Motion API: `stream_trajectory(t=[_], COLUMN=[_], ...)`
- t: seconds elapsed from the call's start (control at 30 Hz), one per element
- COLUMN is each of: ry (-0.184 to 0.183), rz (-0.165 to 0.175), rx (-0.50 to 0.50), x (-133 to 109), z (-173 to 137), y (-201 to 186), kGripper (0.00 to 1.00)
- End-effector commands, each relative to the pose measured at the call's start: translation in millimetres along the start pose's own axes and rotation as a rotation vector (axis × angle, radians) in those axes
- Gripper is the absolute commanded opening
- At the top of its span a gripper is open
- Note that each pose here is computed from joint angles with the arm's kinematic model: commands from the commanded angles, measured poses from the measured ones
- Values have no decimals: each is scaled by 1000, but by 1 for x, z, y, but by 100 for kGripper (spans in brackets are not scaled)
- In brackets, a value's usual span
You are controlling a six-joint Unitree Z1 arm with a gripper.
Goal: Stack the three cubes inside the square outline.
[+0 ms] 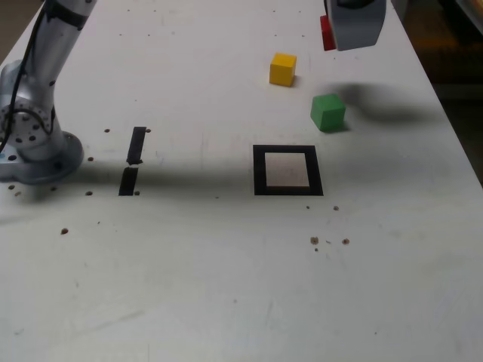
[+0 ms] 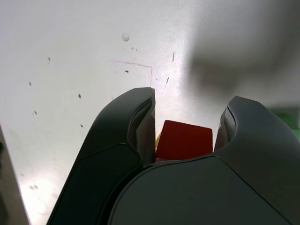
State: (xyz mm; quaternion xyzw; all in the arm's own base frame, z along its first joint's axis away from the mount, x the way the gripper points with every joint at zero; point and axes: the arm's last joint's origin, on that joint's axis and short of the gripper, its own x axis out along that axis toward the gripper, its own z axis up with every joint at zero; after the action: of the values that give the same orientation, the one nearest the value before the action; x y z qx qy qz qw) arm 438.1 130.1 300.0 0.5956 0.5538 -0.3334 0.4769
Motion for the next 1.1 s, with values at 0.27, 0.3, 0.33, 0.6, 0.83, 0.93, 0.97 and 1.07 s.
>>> stream_trajectory(t=[0.27, 0.3, 0.33, 0.6, 0.83, 0.93, 0.97, 1.07], ry=[130, 144, 150, 106, 171, 208, 222, 255], rz=[-228, -259, -285, -452, -549, -554, -555, -565], rx=[-851, -915, -976, -1390, -1691, -1777, -1801, -1867], x=[-33, -39, -44, -70, -69, -66, -65, -61], z=[12, 15, 17, 51, 89, 98, 99, 102], y=[-38, -44, -49, -80, -84, -83, -84, -85], kGripper=[11, 13, 15, 17, 17, 17, 17, 17])
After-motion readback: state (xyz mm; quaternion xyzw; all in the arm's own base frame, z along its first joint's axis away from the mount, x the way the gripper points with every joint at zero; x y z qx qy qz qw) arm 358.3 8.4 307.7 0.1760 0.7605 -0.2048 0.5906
